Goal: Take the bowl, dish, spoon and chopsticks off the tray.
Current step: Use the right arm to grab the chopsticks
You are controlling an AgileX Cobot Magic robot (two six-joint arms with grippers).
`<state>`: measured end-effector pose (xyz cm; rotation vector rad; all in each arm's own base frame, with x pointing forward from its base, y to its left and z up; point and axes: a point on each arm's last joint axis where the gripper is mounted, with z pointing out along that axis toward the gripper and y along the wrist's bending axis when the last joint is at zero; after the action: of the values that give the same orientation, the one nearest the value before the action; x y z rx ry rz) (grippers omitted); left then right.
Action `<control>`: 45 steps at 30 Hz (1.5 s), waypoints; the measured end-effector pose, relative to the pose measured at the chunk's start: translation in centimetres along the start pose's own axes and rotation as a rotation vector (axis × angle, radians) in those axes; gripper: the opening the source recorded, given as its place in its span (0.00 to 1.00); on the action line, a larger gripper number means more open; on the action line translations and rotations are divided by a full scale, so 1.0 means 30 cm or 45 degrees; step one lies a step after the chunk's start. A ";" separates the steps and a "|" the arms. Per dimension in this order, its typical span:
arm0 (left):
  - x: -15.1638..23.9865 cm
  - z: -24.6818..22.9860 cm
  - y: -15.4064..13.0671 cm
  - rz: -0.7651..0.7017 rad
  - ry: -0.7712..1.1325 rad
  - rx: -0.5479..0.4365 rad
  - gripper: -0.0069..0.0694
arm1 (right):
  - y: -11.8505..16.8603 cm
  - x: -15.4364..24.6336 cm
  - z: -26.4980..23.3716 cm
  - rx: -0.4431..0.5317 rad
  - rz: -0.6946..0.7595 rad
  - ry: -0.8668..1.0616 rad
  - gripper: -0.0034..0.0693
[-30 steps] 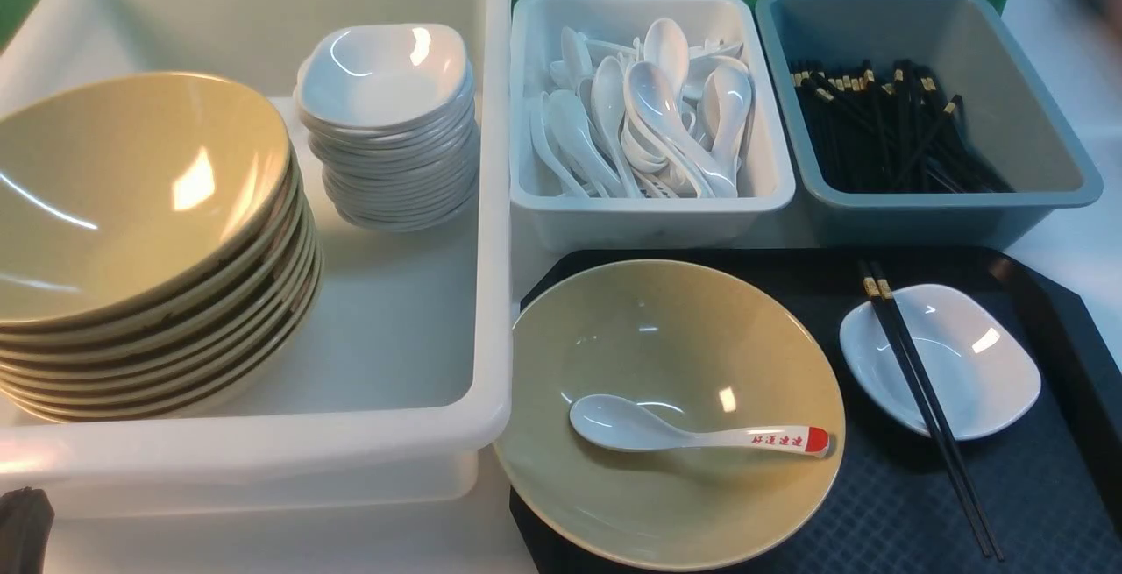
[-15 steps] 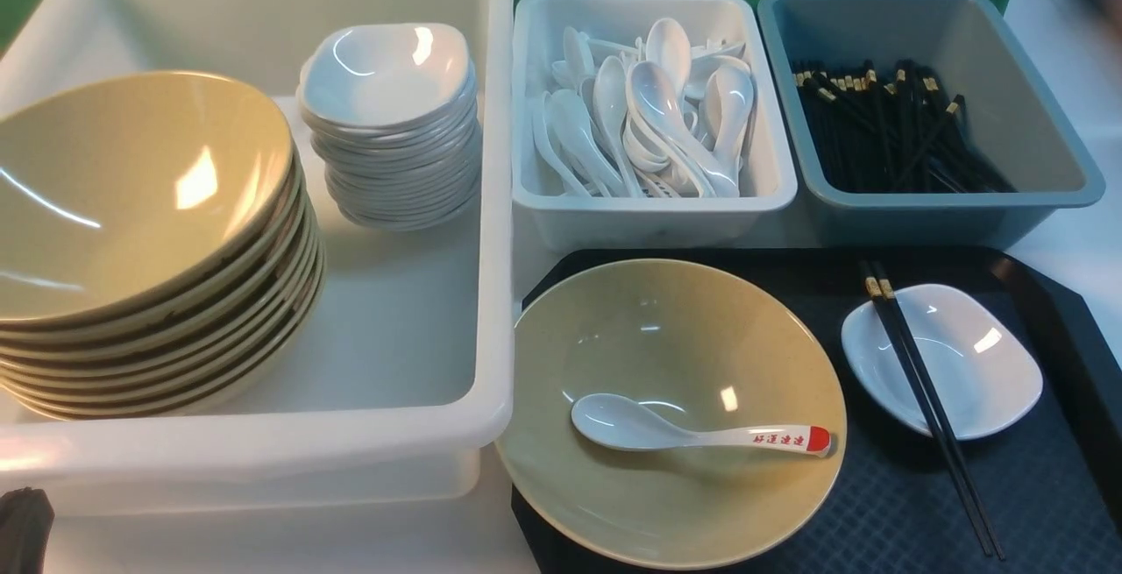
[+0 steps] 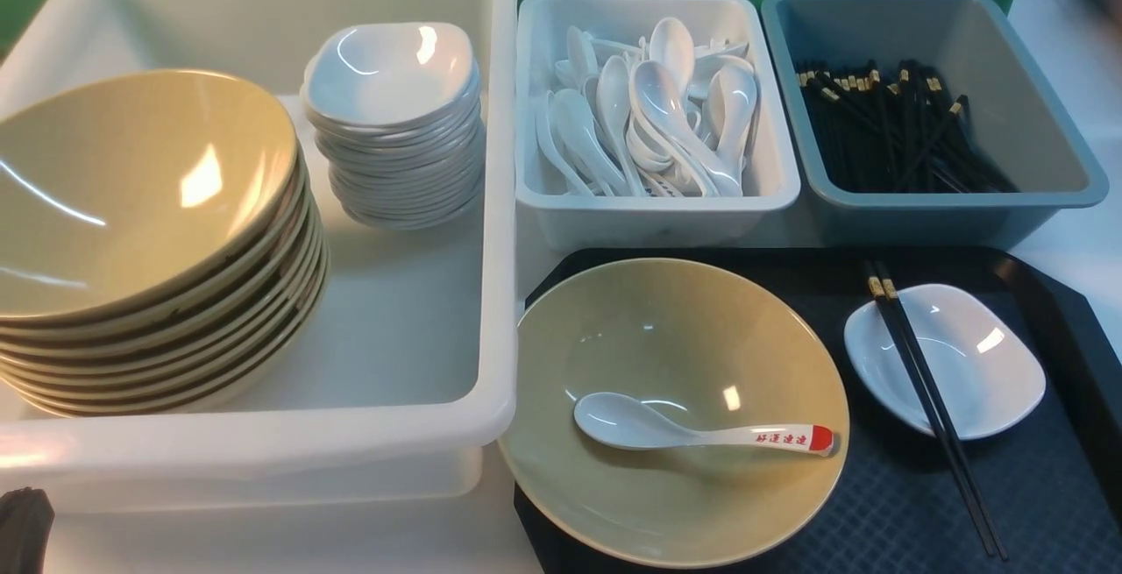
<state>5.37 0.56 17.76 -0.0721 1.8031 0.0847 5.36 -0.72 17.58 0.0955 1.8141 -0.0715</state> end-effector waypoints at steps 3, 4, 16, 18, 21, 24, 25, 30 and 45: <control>0.000 0.000 0.000 0.000 0.000 0.000 0.08 | 0.000 0.000 0.000 0.000 0.008 0.000 0.37; 0.000 0.000 0.000 0.000 0.000 0.000 0.08 | 0.000 0.000 0.000 0.000 0.017 0.000 0.37; 0.000 0.000 0.000 0.000 0.000 0.000 0.08 | 0.000 0.000 0.000 0.000 0.106 0.000 0.37; 0.000 0.000 0.000 0.000 0.000 0.000 0.08 | 0.000 0.000 0.000 0.000 0.106 0.000 0.37; 0.000 0.000 0.000 0.000 0.000 0.000 0.08 | 0.000 0.000 0.000 0.000 0.106 0.000 0.37; 0.000 0.000 0.001 0.010 0.000 -0.003 0.08 | 0.000 0.000 0.000 0.000 0.106 0.000 0.37; 0.000 0.000 0.001 0.016 0.000 -0.005 0.08 | 0.000 0.000 0.000 0.000 0.106 0.000 0.37; -0.008 0.000 0.003 0.042 -0.032 -0.013 0.08 | 0.000 0.000 0.000 0.000 0.107 0.000 0.37; -0.084 -0.012 -0.006 -0.991 -0.328 0.164 0.08 | 0.003 -0.015 0.000 -0.030 0.801 -0.057 0.37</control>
<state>5.63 0.35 20.28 -0.6325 1.4147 -0.5514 5.46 -0.66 18.01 0.6346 1.6665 0.3893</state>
